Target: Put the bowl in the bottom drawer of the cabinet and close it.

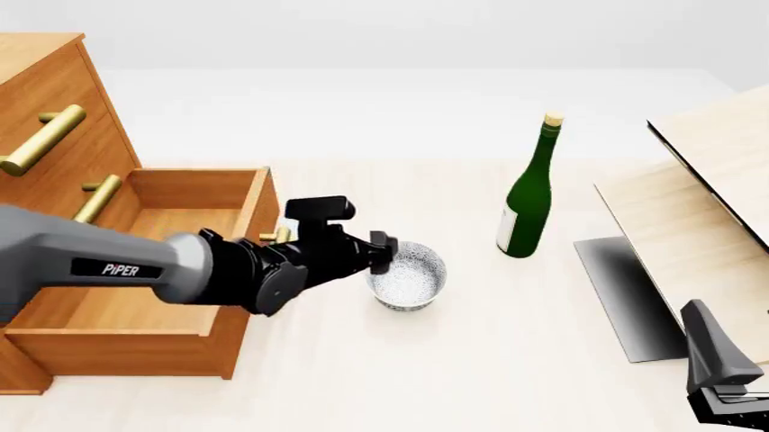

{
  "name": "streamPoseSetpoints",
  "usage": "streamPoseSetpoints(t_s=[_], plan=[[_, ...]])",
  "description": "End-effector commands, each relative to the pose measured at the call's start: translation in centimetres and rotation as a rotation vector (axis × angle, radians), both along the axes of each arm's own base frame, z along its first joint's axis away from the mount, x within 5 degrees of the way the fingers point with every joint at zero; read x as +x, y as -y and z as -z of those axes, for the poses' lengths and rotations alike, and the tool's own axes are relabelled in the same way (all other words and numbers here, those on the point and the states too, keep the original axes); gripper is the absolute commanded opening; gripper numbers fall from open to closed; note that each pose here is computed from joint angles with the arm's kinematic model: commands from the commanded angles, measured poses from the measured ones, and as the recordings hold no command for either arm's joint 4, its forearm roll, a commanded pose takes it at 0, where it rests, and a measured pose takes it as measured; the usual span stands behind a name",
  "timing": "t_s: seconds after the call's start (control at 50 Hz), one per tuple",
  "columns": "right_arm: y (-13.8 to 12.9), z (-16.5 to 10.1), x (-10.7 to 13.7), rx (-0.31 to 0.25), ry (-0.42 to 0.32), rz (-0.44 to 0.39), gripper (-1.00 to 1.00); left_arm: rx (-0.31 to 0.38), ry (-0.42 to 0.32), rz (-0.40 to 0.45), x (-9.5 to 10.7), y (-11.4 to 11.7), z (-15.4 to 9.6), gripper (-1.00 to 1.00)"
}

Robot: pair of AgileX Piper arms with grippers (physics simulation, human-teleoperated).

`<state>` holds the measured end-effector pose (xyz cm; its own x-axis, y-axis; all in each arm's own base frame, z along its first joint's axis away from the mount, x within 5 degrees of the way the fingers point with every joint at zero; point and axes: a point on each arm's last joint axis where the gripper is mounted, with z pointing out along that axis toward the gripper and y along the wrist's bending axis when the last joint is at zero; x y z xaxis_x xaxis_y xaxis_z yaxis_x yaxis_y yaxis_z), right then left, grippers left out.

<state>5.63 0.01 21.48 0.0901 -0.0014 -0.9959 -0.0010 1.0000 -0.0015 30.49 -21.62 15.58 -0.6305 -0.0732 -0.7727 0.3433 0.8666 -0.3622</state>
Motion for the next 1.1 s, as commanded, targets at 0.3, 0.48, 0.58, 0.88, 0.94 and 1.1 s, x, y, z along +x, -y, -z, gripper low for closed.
streamPoseSetpoints(t_s=[0.3,0.48,0.58,0.88,0.94,1.1], plan=[[0.0,0.0,0.0,0.0,0.0,0.0,1.0,-0.03,-0.065,-0.039,0.1,0.1,2.6,1.0],[0.0,0.0,0.0,0.0,0.0,0.0,1.0,-0.037,-0.092,-0.052,0.2,0.2,3.7,1.0],[0.0,0.0,0.0,0.0,0.0,0.0,1.0,-0.04,-0.108,-0.061,0.1,0.2,4.4,1.0],[0.0,0.0,0.0,0.0,0.0,0.0,1.0,-0.049,-0.128,-0.071,0.2,0.4,5.4,1.0],[0.0,0.0,0.0,0.0,0.0,0.0,1.0,-0.05,-0.127,-0.069,0.0,0.4,5.3,1.0],[0.0,0.0,0.0,0.0,0.0,0.0,1.0,-0.059,-0.099,-0.046,-0.7,0.5,4.3,-1.0]])
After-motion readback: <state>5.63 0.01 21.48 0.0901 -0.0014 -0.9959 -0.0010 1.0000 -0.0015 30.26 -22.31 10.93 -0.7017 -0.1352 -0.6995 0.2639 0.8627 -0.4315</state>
